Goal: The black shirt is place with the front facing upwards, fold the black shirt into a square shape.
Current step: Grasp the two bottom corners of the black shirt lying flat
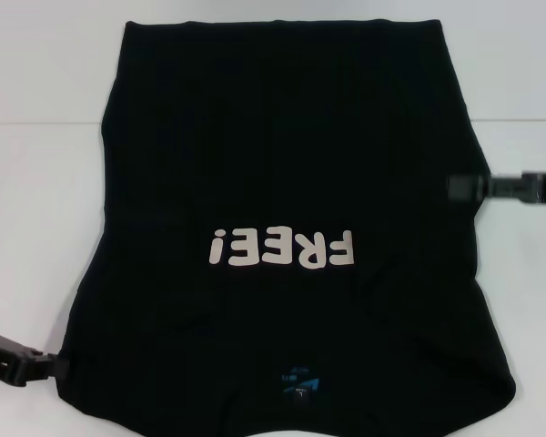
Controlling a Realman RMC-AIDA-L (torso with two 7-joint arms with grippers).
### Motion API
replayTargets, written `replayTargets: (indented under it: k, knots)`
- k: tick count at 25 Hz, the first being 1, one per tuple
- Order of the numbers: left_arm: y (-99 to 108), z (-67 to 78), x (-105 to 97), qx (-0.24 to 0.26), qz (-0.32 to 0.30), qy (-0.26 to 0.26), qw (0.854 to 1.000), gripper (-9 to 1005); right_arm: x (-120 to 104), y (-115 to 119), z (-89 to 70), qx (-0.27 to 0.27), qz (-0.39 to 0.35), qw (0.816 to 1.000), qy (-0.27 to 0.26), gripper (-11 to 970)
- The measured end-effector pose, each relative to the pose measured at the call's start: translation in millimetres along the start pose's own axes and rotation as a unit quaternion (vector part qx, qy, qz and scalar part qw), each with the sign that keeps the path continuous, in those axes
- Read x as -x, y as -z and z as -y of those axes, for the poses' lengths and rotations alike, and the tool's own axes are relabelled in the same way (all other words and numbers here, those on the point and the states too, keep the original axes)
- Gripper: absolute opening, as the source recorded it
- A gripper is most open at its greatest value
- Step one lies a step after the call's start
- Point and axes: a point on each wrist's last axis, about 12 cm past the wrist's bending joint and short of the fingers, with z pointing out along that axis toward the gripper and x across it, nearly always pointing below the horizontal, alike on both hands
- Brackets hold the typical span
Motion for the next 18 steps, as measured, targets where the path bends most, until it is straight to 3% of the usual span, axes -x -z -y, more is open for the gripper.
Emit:
replayTargets:
  k: [3, 11, 18]
  knots:
    - [2, 2.7, 1, -0.007, 0.005, -0.001, 1.0, -1, -7, 10, 5.1, -0.026, -0.07, 0.996, -0.044, 881]
    - [0, 2.4, 1, -0.003, 0.012, -0.003, 1.0, -1, -31, 31, 11.3, -0.048, -0.14, 0.984, -0.102, 882]
    - [-4, 3.7, 2, -0.005, 0.014, -0.004, 1.0, -1, -52, 22, 13.4, -0.069, -0.196, 0.971, -0.114, 881]
